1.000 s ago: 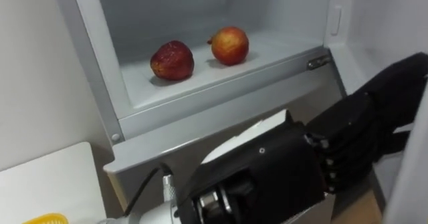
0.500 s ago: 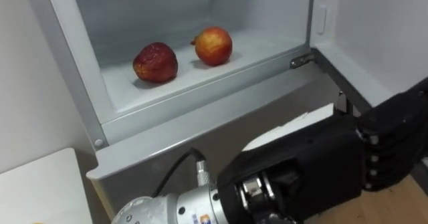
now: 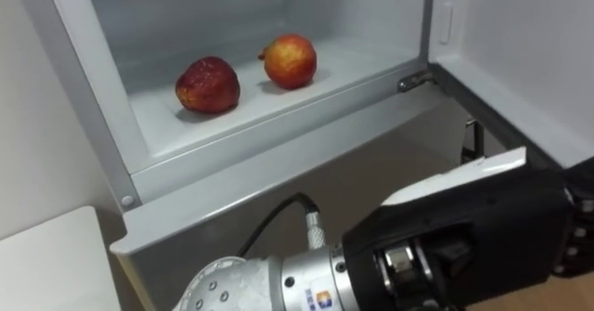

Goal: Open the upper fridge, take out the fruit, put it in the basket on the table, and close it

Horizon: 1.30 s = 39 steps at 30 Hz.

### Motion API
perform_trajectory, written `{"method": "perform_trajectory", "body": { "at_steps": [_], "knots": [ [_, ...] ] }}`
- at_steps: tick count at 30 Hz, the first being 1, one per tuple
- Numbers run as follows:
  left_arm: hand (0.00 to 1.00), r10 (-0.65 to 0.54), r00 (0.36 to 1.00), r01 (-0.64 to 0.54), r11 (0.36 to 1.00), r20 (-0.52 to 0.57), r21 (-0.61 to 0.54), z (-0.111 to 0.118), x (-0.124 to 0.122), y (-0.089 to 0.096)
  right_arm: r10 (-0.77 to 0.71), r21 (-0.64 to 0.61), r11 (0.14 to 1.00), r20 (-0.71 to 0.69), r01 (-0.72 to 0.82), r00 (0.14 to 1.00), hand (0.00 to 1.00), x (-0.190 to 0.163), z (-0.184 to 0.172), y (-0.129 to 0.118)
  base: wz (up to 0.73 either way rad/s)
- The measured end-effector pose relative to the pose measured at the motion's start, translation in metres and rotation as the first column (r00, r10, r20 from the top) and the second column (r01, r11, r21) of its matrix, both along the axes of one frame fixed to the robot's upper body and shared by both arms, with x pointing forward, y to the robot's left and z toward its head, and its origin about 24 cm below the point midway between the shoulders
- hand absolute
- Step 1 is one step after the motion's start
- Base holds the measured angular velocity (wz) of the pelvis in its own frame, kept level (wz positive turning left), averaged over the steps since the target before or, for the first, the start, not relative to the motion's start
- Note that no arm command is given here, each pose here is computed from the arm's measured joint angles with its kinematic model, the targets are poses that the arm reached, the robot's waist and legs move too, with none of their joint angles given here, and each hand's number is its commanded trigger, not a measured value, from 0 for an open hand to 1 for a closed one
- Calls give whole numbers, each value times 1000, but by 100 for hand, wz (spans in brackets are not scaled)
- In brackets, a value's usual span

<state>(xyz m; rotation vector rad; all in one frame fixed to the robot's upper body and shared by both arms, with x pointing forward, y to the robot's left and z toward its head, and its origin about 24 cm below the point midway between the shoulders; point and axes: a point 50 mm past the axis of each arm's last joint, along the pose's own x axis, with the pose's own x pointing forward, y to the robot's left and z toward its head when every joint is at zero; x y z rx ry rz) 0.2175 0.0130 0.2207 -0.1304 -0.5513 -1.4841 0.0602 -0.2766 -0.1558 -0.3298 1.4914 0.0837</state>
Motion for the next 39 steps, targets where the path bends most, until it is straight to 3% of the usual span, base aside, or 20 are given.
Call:
{"method": "perform_trajectory", "body": {
  "at_steps": [7, 20, 30, 34, 39],
  "knots": [
    [0, 4, 1000, -5, 1000, -11, -16, 1, -1, -3, -1, -23, 1000, 3, 1, 1000, 0, -1, 0, -2, -4],
    [0, -66, 998, 66, 996, 2, -54, 11, -8, -25, 9, -34, 999, -4, -9, 1000, 0, -2, 0, -2, -1],
    [0, -50, 999, 50, 998, 14, -47, 11, -7, -28, 22, -41, 999, -10, -22, 1000, 0, -1, 0, -1, -1],
    [0, 9, 999, -8, 1000, 48, -9, 9, -1, -20, 35, -29, 999, -6, -35, 999, 0, 0, 0, 0, 4],
    [0, 176, 976, -176, 984, 130, -12, 20, 15, 12, 36, -30, 999, -18, -36, 999, 0, -4, -1, 0, 22]
  ]
}}
